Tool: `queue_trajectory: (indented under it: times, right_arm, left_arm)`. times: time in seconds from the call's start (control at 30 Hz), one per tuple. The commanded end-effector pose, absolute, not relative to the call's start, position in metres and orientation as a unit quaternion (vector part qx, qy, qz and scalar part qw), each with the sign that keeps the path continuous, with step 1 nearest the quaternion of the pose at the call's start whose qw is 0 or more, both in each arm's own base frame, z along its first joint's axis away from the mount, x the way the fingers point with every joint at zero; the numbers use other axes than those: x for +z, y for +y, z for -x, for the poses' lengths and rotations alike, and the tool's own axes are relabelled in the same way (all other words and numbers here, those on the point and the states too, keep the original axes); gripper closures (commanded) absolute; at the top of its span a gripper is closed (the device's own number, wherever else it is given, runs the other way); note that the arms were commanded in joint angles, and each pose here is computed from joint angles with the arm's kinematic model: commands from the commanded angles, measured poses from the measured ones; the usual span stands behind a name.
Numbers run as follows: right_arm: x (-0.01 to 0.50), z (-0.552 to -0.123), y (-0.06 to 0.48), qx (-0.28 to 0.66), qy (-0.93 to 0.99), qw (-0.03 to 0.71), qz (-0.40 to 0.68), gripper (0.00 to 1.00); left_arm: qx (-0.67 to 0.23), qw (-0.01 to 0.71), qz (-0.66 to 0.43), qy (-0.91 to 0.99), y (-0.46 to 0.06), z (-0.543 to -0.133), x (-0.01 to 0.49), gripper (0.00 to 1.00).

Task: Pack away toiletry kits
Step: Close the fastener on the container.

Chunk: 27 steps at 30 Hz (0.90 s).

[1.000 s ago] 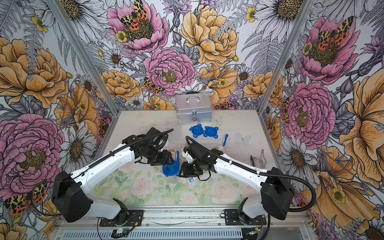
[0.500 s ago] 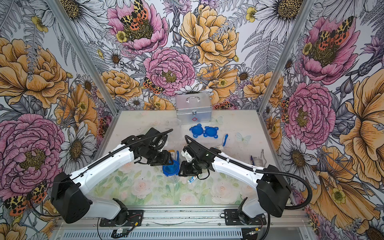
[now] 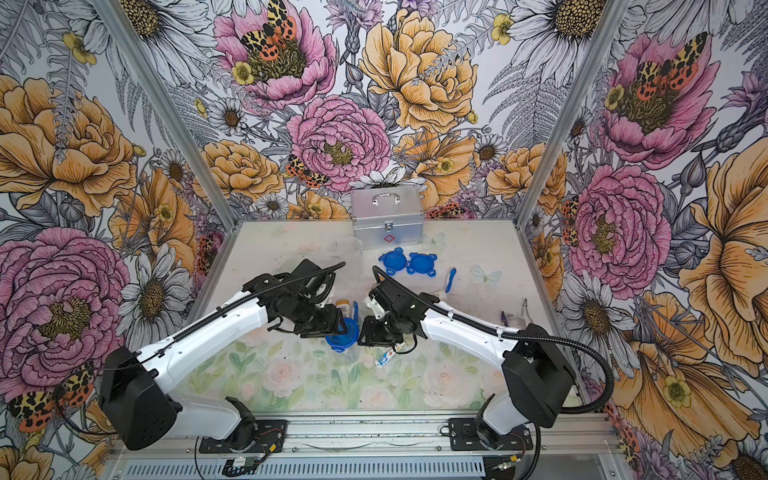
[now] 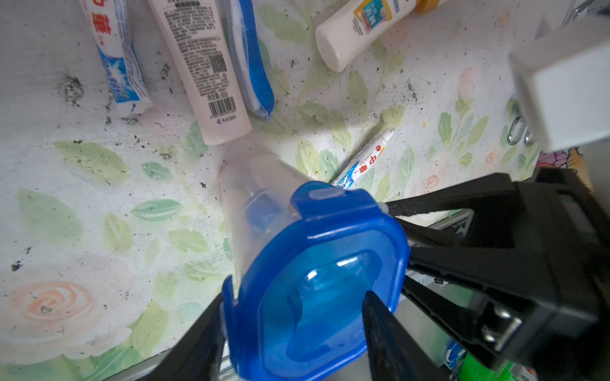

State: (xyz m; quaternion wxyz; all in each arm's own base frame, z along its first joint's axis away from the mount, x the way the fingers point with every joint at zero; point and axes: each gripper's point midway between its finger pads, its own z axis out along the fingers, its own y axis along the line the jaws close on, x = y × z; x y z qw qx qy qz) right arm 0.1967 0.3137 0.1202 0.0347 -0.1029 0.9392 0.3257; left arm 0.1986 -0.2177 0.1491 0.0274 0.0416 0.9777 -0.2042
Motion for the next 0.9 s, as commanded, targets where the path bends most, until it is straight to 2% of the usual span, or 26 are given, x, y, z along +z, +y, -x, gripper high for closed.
queue_trajectory:
  times: [0.0, 0.13, 0.4, 0.53, 0.6, 0.87]
  right_arm:
    - [0.143, -0.211, 0.34, 0.381, 0.914, 0.079, 0.117, 0.63]
    - [0.137, -0.206, 0.331, 0.376, 0.917, 0.074, 0.11, 0.63]
    - [0.119, -0.195, 0.294, 0.358, 0.929, 0.057, 0.069, 0.61]
    - [0.119, -0.196, 0.276, 0.345, 0.935, 0.062, 0.053, 0.56]
    - [0.125, -0.2, 0.269, 0.34, 0.936, 0.075, 0.049, 0.51]
    - [0.135, -0.212, 0.226, 0.327, 0.938, 0.113, 0.0, 0.18]
  left_arm:
    - [-0.246, 0.019, -0.052, 0.968, -0.233, -0.187, 0.158, 0.37]
    - [-0.235, 0.029, -0.041, 0.971, -0.227, -0.189, 0.157, 0.32]
    - [-0.192, 0.057, -0.029, 0.979, -0.212, -0.194, 0.165, 0.02]
    - [-0.142, 0.092, -0.029, 0.985, -0.201, -0.198, 0.185, 0.01]
    - [-0.122, 0.108, -0.033, 0.986, -0.203, -0.201, 0.193, 0.01]
    - [-0.073, 0.124, -0.034, 0.989, -0.227, -0.212, 0.19, 0.01]
